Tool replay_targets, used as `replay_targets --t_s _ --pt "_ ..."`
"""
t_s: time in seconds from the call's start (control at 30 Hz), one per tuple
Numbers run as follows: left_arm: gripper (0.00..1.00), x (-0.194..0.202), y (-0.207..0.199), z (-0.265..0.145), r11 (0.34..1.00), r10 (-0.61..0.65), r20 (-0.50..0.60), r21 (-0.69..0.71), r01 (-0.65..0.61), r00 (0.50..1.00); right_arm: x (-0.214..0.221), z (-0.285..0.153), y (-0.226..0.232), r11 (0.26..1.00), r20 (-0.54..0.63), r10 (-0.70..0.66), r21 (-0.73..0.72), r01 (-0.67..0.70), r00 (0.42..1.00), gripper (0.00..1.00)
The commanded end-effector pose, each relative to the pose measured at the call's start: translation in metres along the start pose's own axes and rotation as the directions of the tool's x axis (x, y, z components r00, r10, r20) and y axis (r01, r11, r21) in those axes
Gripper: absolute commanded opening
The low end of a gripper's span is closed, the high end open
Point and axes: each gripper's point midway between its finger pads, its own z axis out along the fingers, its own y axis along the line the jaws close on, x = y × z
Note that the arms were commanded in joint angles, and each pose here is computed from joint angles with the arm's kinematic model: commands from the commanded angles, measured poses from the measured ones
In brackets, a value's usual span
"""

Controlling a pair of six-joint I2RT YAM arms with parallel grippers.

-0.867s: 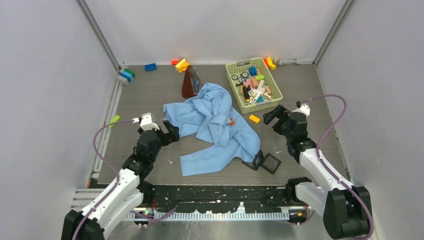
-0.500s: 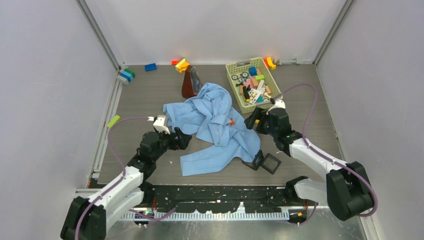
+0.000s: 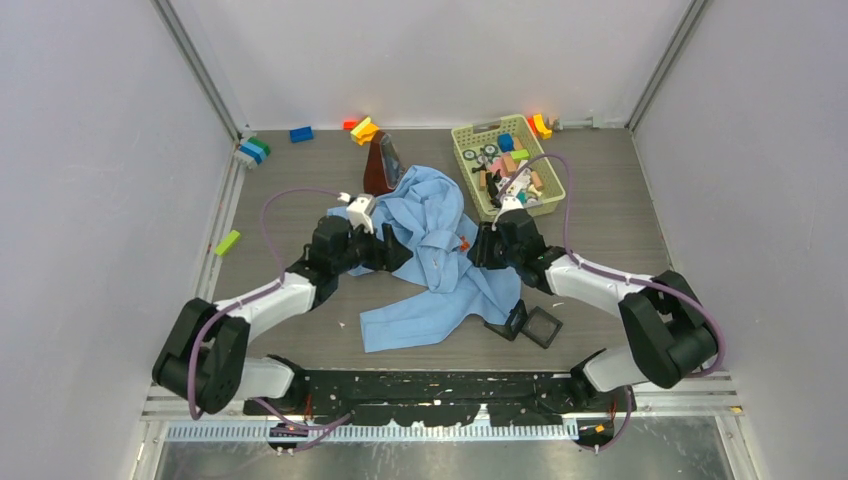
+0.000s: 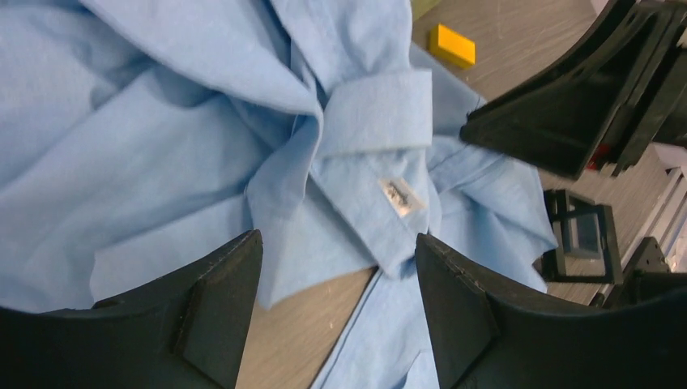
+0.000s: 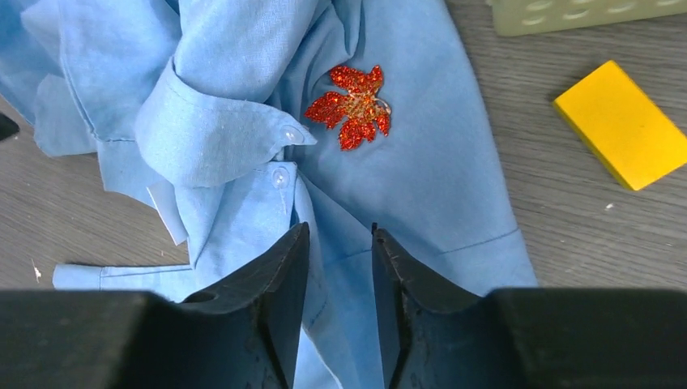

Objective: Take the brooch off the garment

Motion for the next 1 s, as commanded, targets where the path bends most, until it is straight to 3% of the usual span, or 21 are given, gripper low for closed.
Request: replay_targets --t_s 0.0,0.13,0.23,0.27,0.3,0.43,0.47,0.6,0.77,0.9,0.97 --pt "0.71 -0.010 -0.007 0.016 0.999 0.008 -0.031 0.035 -0.007 0.999 -0.011 0.009 0.018 0.998 -0.013 -0.017 -0.057 0.016 1.000 0.37" --pt "0.65 0.000 -0.005 0.032 0.998 0.001 -0.089 0.058 0.004 0.996 -0.006 0.013 0.019 0.998 -0.044 -0.016 -0.058 0.013 0.999 0.25" --pt "0.54 0.008 -0.006 0.039 0.995 0.014 -0.115 0.099 -0.003 0.993 -0.007 0.011 0.018 0.998 -0.035 -0.017 -0.057 0.015 0.999 0.04" --pt "0.49 0.010 -0.007 0.041 0.994 0.016 -0.124 0.110 -0.003 0.992 -0.007 0.010 0.017 0.999 -0.031 -0.016 -0.052 0.015 0.999 0.02" --pt "0.43 0.012 -0.007 0.042 0.993 0.022 -0.129 0.118 -0.007 0.991 -0.008 0.008 0.017 0.999 -0.023 -0.016 -0.050 0.015 1.000 0.01" --pt "0.04 0.016 0.000 0.038 0.996 0.037 -0.143 0.090 -0.024 0.989 -0.019 -0.001 0.013 1.000 0.034 -0.008 -0.023 0.009 0.999 0.01" --pt "0.00 0.016 0.005 0.035 0.998 0.038 -0.148 0.060 -0.029 0.988 -0.022 -0.002 0.013 1.000 0.049 -0.007 -0.020 0.008 0.999 0.01" --pt "0.00 0.005 0.033 0.019 0.996 0.016 -0.100 -0.085 -0.025 0.995 -0.039 -0.021 0.012 1.000 0.145 0.008 -0.012 -0.006 0.989 0.01" --pt "0.00 -0.030 0.087 -0.021 0.950 -0.148 0.027 -0.275 0.149 0.989 -0.065 -0.046 0.023 0.999 0.214 0.023 -0.034 -0.016 0.977 0.01" --pt "0.00 -0.065 0.121 -0.061 0.869 -0.214 0.094 -0.437 0.233 0.972 -0.087 -0.070 0.059 0.990 0.170 0.023 -0.144 0.001 0.985 0.01" --pt "0.01 -0.078 0.109 -0.068 0.883 -0.218 0.105 -0.401 0.242 0.970 -0.095 -0.082 0.082 0.977 0.149 0.019 -0.214 0.013 0.989 0.01"
